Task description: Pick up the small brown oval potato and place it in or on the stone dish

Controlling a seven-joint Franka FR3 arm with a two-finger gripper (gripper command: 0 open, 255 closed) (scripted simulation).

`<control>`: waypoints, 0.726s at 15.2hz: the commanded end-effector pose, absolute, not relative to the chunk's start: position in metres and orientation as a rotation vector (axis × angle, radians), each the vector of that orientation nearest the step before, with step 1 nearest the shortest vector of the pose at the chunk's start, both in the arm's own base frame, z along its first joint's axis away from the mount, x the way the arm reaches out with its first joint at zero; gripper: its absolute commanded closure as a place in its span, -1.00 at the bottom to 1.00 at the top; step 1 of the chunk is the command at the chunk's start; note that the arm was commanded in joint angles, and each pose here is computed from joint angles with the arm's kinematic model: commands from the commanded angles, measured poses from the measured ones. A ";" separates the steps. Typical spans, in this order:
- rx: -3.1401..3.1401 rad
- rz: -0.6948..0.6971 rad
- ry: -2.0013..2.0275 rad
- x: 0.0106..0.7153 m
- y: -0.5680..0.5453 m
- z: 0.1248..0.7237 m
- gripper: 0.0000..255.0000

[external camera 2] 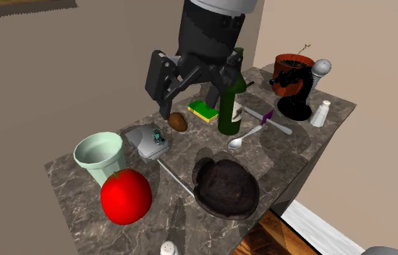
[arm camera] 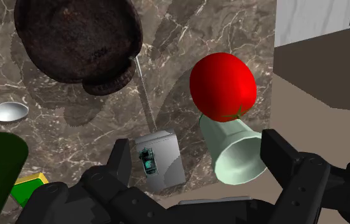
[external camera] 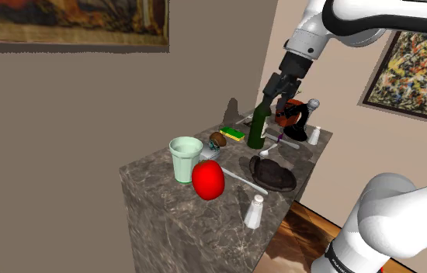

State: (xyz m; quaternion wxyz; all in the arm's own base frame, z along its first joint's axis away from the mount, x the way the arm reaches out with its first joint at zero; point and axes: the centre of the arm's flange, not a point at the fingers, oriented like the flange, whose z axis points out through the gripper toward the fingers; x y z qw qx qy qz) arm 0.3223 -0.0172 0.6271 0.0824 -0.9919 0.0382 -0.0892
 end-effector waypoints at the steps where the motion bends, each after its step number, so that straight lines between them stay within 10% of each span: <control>1: -2.962 -0.266 0.114 0.322 -0.017 0.627 -1.00; 11: -2.994 -0.317 0.126 0.405 -0.055 0.538 -1.00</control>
